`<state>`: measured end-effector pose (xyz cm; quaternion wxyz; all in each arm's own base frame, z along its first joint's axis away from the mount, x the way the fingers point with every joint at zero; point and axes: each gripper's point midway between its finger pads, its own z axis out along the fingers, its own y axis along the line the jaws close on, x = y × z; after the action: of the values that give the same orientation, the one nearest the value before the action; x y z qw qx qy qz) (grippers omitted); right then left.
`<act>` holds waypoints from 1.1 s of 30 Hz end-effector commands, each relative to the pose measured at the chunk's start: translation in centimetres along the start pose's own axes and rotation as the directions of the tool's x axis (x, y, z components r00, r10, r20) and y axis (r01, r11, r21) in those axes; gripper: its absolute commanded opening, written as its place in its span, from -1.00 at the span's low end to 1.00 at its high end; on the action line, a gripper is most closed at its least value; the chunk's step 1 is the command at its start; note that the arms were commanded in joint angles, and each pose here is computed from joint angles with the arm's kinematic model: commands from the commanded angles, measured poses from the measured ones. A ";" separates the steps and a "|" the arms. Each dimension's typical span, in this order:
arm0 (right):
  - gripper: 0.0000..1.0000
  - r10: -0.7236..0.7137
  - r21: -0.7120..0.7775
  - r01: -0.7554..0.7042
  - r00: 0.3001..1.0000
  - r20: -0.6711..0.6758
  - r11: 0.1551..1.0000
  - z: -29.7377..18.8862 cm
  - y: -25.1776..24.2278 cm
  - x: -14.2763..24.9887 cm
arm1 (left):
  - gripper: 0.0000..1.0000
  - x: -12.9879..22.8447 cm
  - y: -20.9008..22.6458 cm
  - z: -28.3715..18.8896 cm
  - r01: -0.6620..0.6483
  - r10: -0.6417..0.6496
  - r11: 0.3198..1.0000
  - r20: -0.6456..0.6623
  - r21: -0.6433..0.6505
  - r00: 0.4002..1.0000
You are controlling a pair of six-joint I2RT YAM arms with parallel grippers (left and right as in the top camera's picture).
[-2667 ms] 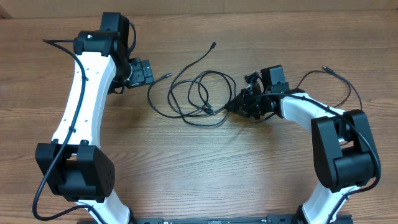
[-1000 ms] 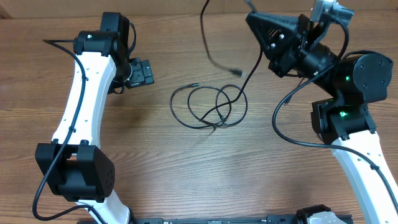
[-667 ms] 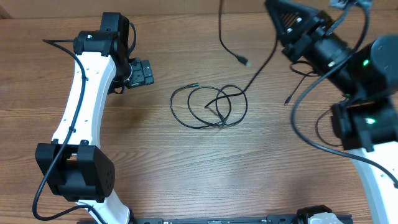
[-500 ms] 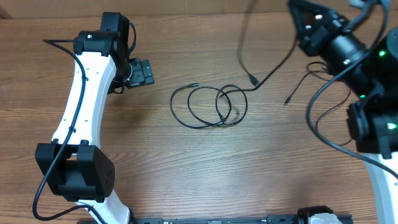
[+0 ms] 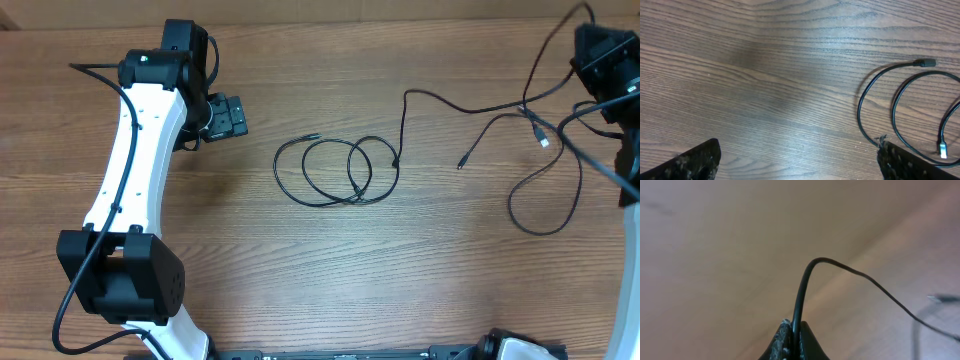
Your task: Untangle cables
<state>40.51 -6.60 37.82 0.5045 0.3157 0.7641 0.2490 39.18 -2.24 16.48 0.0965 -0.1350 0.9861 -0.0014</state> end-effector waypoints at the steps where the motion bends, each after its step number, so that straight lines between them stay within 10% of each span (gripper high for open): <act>1: -0.93 0.039 0.110 -0.039 0.999 -0.001 0.993 1.2 -3.8 -1.0 | 1.00 0.2 -0.3 0.5 0.012 -0.012 1.000 -0.014 0.001 1.000; 12: -0.93 0.364 0.517 -0.298 0.931 -0.029 0.802 2.0 -19.4 1.4 | 0.99 0.2 -0.3 0.5 0.012 -0.012 1.000 -0.014 0.001 1.000; 24: -0.91 0.627 0.756 -0.624 0.673 0.392 0.197 -3.1 -29.1 5.7 | 1.00 0.2 -0.3 0.5 0.012 -0.012 1.000 -0.014 0.001 1.000; 33: -0.52 0.636 0.761 -0.626 0.660 0.399 0.172 -2.9 -29.4 6.1 | 1.00 0.2 -0.3 0.5 0.012 -0.012 1.000 -0.014 0.001 1.000</act>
<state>29.39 -21.89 14.93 0.1257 0.7962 0.5909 0.0327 39.18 -2.24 16.48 0.0965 -0.1350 0.9861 -0.0014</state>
